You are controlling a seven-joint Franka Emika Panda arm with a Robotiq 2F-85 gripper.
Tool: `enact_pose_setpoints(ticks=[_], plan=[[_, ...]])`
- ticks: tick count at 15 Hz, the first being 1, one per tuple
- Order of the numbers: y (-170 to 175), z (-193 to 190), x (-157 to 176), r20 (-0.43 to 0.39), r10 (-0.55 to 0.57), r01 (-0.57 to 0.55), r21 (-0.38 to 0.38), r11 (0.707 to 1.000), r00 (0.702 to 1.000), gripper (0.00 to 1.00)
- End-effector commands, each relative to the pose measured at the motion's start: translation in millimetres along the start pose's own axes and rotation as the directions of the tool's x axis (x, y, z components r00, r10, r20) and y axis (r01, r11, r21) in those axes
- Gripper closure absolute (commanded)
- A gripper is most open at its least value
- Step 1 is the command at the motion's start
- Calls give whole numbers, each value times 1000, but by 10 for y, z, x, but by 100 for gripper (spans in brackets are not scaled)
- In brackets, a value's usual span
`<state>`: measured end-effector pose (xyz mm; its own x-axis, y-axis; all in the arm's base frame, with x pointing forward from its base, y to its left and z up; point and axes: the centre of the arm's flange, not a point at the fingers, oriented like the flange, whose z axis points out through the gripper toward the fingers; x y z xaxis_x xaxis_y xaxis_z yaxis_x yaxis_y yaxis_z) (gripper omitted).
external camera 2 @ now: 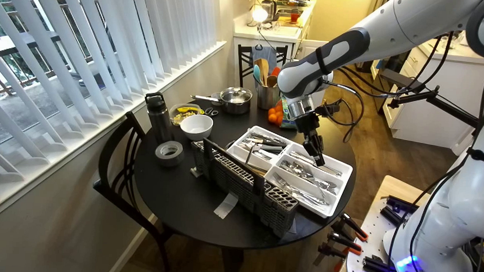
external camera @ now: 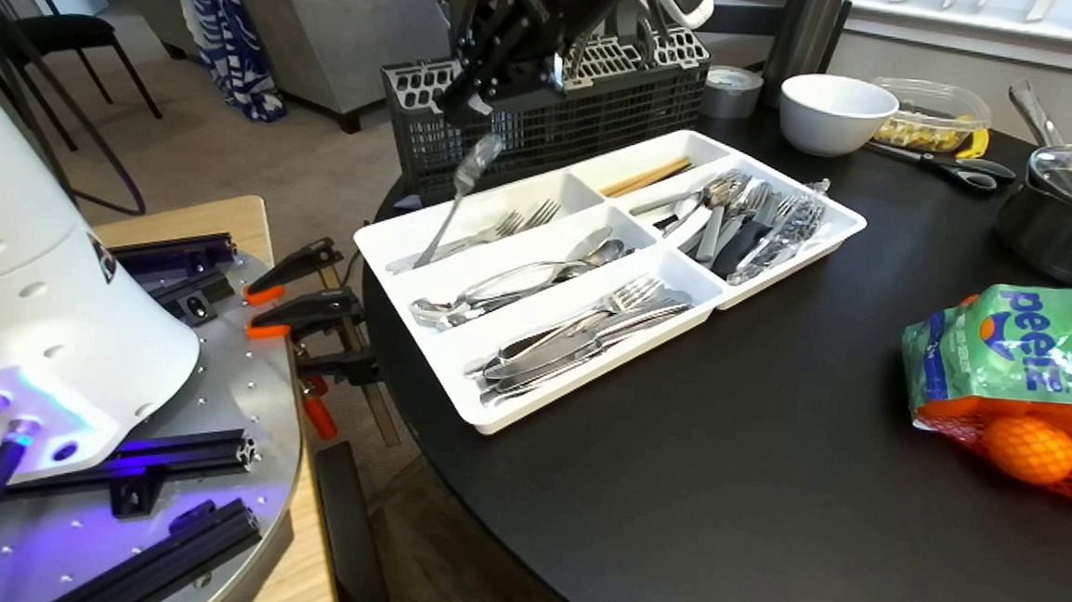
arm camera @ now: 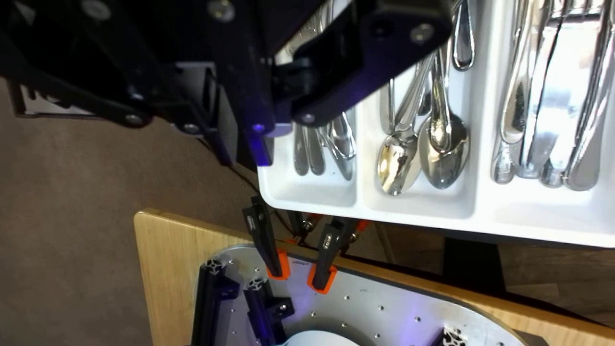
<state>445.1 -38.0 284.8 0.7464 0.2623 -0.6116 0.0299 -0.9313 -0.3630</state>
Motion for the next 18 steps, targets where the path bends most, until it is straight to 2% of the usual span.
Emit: enact_pose_setpoints(ticks=[1, 6, 9, 11, 14, 18], plan=[[36, -66, 13, -2, 41, -41, -49, 998, 999, 53], [21, -100, 9, -16, 30, -31, -64, 997, 999, 22], [-114, -212, -103, -112, -48, 31, -143, 989, 993, 3], [-260, -341, -208, -159, -116, 82, -208, 975, 980, 0], [-565, -409, -356, -181, -236, 177, -290, 941, 955, 0], [-843, -373, -456, -163, -390, 300, -404, 864, 906, 0]])
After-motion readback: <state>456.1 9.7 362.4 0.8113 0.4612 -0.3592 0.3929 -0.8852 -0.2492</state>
